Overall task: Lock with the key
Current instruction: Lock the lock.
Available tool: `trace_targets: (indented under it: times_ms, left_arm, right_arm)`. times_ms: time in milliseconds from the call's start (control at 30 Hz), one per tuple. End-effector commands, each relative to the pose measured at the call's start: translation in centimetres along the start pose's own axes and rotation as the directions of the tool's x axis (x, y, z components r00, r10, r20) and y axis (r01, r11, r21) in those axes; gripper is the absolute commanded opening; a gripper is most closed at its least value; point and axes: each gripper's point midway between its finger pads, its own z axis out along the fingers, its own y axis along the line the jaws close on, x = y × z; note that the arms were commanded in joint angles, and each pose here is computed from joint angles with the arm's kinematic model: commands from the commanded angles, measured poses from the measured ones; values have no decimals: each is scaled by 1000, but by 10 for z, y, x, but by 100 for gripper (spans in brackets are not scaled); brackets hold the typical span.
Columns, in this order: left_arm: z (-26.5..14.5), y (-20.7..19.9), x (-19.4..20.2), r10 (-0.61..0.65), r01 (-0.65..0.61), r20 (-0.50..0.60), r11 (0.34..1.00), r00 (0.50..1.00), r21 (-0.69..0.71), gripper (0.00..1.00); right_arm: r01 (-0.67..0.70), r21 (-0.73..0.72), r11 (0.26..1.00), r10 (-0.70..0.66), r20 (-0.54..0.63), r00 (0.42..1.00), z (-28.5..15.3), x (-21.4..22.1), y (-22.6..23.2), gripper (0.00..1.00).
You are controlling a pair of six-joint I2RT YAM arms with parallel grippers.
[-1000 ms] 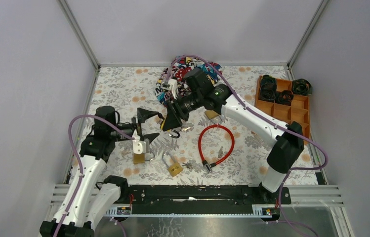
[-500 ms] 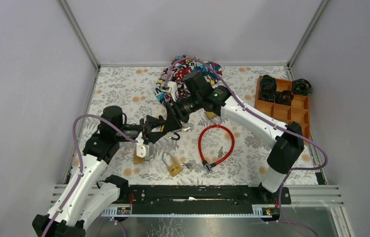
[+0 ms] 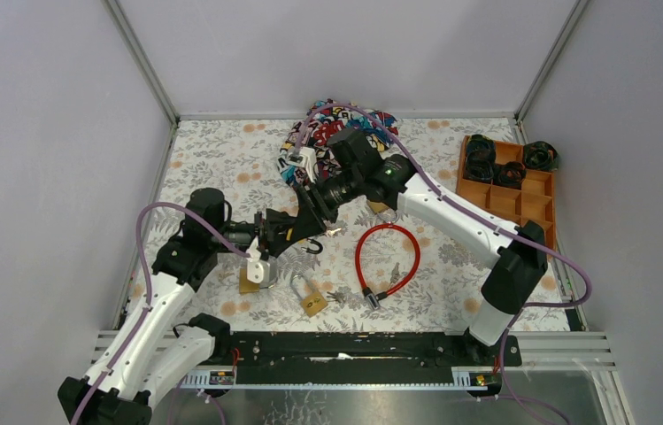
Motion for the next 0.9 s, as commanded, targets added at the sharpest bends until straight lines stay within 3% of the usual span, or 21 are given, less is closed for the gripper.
trace_targets:
  times_ms: [0,67,133,200,267,300,433,500,533,600,667,733,800,867]
  left_arm:
    - [0,17,-9,73,-73,12,997,997,-24,0]
    - [-1,18,-8,68,-68,2,997,998,-28,0]
    - [-2,20,-5,34,-34,-15,999,999,-34,0]
    - [-3,20,0,-34,32,-42,998,999,-48,0]
    - [-5,18,4,-88,84,-66,994,994,-63,0]
    - [-6,17,5,-92,87,-77,994,993,-70,0]
    - [-9,23,4,-138,127,-96,985,986,-115,0]
    - [-9,34,5,-276,261,-78,951,958,-167,0]
    - [-8,41,5,-377,360,-59,912,924,-198,0]
    - [-3,47,3,-593,578,0,784,805,-225,0]
    - [2,37,-6,-731,726,43,666,681,-169,0]
    - [6,28,-18,-798,800,66,593,599,-94,0]
    - [7,23,-24,-809,812,70,581,584,-59,0]
    - [7,26,-19,-783,783,54,613,620,-106,0]
  right_arm:
    - [126,-80,989,-118,94,989,-20,-30,46,0]
    - [124,-55,991,-118,98,988,-22,-31,43,2]
    - [110,-2,994,-109,90,990,-24,-30,35,36]
    - [97,78,992,-104,82,991,-32,-28,24,55]
    - [67,165,984,-85,101,991,-47,-29,11,84]
    - [44,206,978,-71,121,990,-56,-29,5,91]
    - [-10,317,948,-53,189,981,-86,-22,-7,97]
    - [39,309,950,-96,172,980,-88,-10,-2,100]
    - [84,305,949,-140,166,976,-90,-6,4,100]
    - [238,326,915,-301,160,940,-94,1,14,100]
    - [390,393,833,-489,192,851,-106,-7,22,100]
    - [514,426,745,-638,229,735,-118,-17,38,100]
    - [528,437,728,-664,260,701,-121,-26,43,100]
    - [482,408,776,-611,293,736,-117,-38,47,94]
